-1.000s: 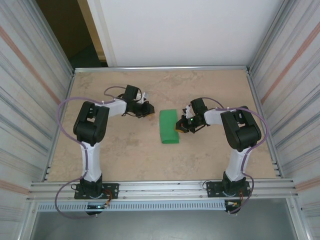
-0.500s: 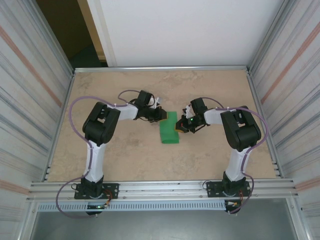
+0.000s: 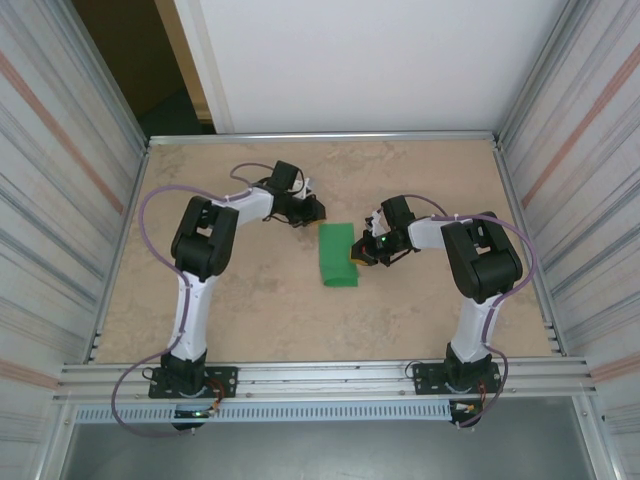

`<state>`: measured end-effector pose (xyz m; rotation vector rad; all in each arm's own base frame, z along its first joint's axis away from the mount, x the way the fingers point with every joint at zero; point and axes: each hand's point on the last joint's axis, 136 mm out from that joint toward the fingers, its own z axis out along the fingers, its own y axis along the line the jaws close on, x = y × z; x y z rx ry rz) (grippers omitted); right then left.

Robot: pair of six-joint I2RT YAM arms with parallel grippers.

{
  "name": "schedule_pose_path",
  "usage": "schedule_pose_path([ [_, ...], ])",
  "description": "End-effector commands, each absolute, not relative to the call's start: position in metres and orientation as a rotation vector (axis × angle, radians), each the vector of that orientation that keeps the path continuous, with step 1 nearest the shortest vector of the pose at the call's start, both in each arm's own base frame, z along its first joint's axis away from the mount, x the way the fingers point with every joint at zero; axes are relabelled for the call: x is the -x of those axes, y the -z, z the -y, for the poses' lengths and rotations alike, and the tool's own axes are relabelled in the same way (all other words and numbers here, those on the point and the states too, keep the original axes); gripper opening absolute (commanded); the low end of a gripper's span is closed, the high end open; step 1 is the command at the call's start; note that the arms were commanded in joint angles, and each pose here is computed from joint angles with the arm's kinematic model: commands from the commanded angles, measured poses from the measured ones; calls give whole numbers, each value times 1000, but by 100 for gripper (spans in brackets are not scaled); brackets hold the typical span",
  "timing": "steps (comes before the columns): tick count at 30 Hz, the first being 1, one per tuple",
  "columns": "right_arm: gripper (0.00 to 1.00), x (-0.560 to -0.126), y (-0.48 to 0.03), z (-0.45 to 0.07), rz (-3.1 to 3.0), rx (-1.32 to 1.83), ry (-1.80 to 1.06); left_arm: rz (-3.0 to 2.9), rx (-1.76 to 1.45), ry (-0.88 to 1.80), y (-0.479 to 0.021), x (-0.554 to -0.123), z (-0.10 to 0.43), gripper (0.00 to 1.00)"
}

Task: Fold a paper plane with a square sheet of paper (pick it up from the middle)

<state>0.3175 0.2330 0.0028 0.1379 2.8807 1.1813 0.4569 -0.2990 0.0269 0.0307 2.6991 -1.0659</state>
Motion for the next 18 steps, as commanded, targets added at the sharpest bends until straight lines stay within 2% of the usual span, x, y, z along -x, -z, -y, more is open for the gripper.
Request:
schedule_pose_path([
  [1,2,-259,92,-166,-3205,-317,-612,-2748,4,878,-14,-467,265,17],
  [8,2,-261,90,-167,-3203,-315,-618,-2660,-34,900,-69,-458,260,17],
  [13,2,-261,90,-170,-3213,-320,-640,-2632,-81,951,-95,-424,272,17],
  [18,1,-257,95,-173,-3230,-335,-668,-2669,-158,1055,-91,-375,308,17],
])
